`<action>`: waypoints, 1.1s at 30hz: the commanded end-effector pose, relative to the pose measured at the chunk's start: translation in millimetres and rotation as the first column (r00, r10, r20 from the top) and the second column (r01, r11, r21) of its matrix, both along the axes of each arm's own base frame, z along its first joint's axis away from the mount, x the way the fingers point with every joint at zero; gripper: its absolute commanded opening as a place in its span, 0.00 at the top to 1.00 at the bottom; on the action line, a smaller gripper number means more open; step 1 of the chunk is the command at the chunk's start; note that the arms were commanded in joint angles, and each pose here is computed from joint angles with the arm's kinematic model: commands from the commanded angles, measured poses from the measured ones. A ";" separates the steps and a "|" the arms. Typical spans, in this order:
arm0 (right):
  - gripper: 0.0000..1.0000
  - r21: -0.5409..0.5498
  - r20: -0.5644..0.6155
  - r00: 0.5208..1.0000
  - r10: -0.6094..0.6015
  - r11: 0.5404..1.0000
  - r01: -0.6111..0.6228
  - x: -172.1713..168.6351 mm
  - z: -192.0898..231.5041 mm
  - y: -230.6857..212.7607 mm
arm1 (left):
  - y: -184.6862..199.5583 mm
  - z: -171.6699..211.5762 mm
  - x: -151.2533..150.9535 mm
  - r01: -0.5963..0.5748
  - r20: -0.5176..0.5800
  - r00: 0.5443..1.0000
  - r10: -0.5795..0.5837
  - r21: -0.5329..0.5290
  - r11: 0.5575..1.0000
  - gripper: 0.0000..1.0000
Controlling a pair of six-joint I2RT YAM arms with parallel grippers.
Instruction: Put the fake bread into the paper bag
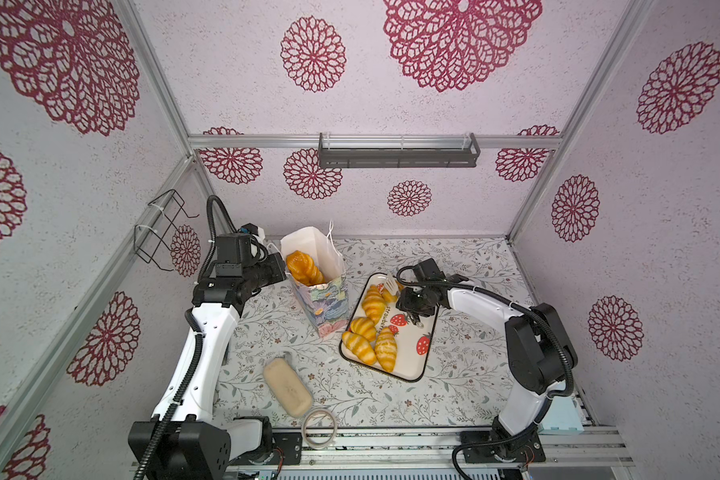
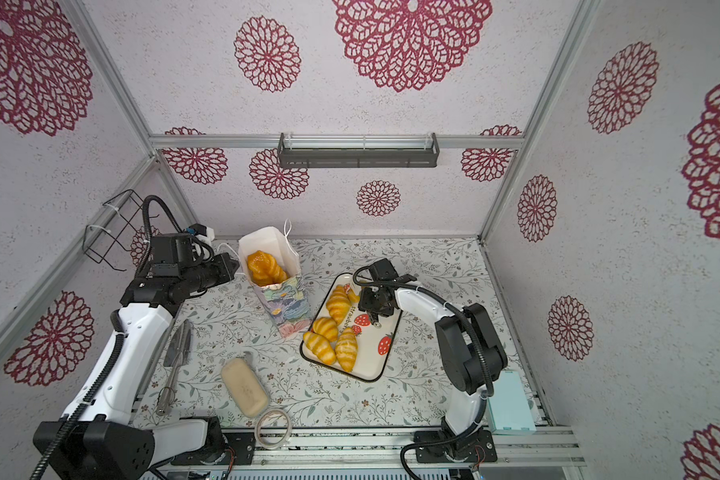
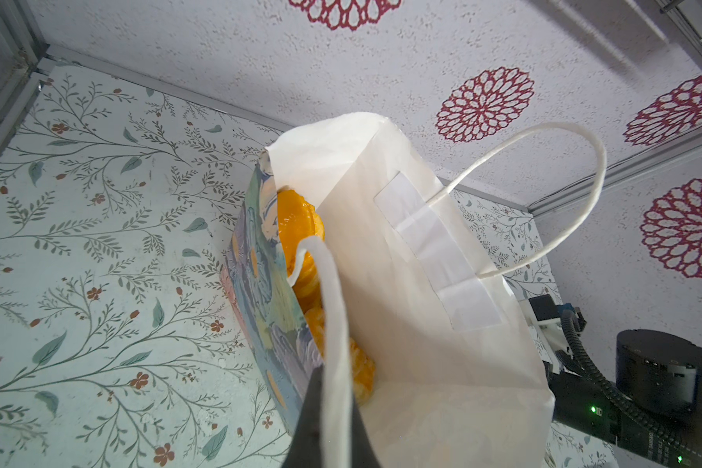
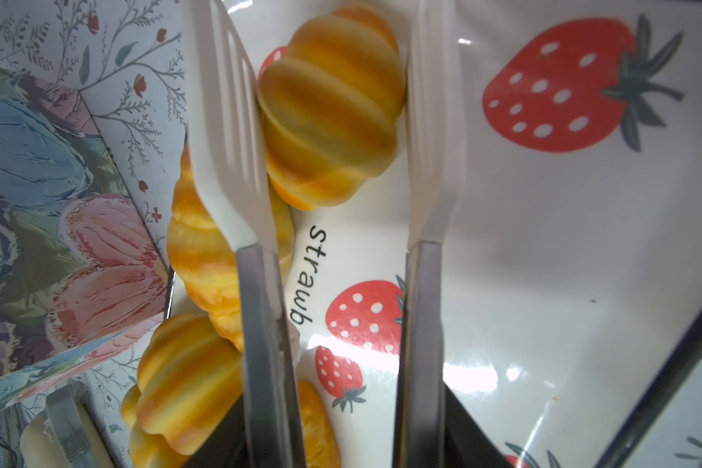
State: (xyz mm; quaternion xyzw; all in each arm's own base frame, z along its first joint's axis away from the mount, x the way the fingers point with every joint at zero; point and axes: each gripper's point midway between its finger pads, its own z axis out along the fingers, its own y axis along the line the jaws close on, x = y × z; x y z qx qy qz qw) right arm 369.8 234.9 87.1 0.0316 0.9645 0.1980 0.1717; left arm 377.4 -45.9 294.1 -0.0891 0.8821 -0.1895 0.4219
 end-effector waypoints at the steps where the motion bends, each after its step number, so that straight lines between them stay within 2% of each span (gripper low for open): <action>1: 0.49 -0.013 0.036 0.999 0.020 1.000 -0.020 3.8 11.6 3.9 | 2.6 -2.8 3.0 -0.004 0.002 1.000 0.004 -0.002 1.000 1.00; 14: 0.58 -0.018 0.074 0.997 0.011 1.000 -0.009 3.5 27.5 -1.1 | 2.1 -2.8 3.2 -0.004 0.002 1.000 0.004 -0.005 1.000 1.00; 33: 0.61 0.077 0.216 0.976 -0.015 0.997 -0.001 3.2 100.8 -0.5 | 2.0 -2.4 3.2 -0.004 0.003 1.000 0.004 -0.007 1.000 1.00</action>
